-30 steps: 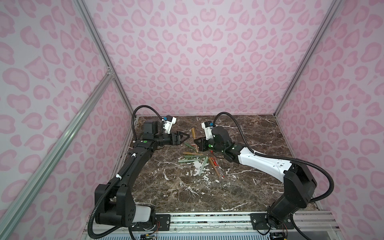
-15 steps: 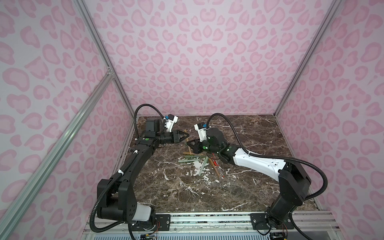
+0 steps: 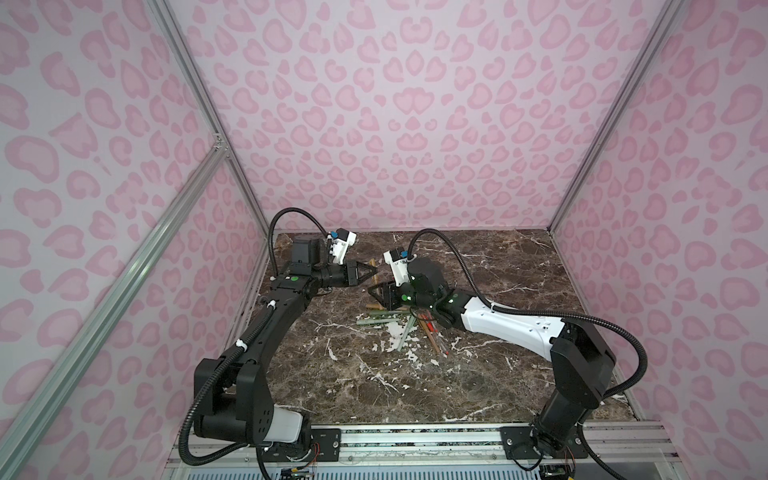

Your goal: Open the pen caps

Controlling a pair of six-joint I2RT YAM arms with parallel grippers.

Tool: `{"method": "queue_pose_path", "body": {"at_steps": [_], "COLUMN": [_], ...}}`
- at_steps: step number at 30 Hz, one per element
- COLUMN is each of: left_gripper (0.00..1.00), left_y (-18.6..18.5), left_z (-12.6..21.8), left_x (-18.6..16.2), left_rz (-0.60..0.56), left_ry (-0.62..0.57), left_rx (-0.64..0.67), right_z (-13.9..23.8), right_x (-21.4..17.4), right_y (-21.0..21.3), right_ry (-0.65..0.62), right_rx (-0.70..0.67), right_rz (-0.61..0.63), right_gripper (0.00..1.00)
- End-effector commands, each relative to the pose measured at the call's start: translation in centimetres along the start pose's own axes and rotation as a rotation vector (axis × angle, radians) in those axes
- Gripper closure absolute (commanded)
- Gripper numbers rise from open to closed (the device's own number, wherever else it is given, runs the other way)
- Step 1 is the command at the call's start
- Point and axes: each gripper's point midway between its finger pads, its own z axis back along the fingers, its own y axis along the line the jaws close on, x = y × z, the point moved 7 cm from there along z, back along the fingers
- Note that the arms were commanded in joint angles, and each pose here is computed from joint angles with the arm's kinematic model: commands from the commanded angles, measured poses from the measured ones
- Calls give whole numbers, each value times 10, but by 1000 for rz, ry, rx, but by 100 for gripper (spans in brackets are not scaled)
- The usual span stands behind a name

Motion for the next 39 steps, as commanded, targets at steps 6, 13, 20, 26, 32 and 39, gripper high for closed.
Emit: {"method": "queue_pose_path", "body": {"at_steps": [6, 13, 20, 26, 32, 39], "left_gripper": [96, 96, 96, 96, 96, 96], "left_y": [-7, -4, 7, 17, 30, 86], "left_z": [5, 23, 49, 63, 70, 84], "left_x": [6, 19, 36, 43, 38, 14], "left_rz": [-51, -51, -19, -2, -38, -76], "left_ry": [-26, -82, -178, -224, -186, -33], "left_rx": [-11, 30, 89, 134, 275, 690], "right_z": [-2, 6, 14, 18, 24, 61], "right_x": [-7, -37, -72, -75, -65, -42], "right_y": [-3, -18, -34, -37, -45, -87], "right_ry": [5, 63, 99, 95, 69, 33], "right_rx": [-2, -35, -69, -78, -101, -299], "right_rz": [15, -3, -37, -37, -48, -64], "right_gripper": [100, 100, 100, 100, 100, 100]}}
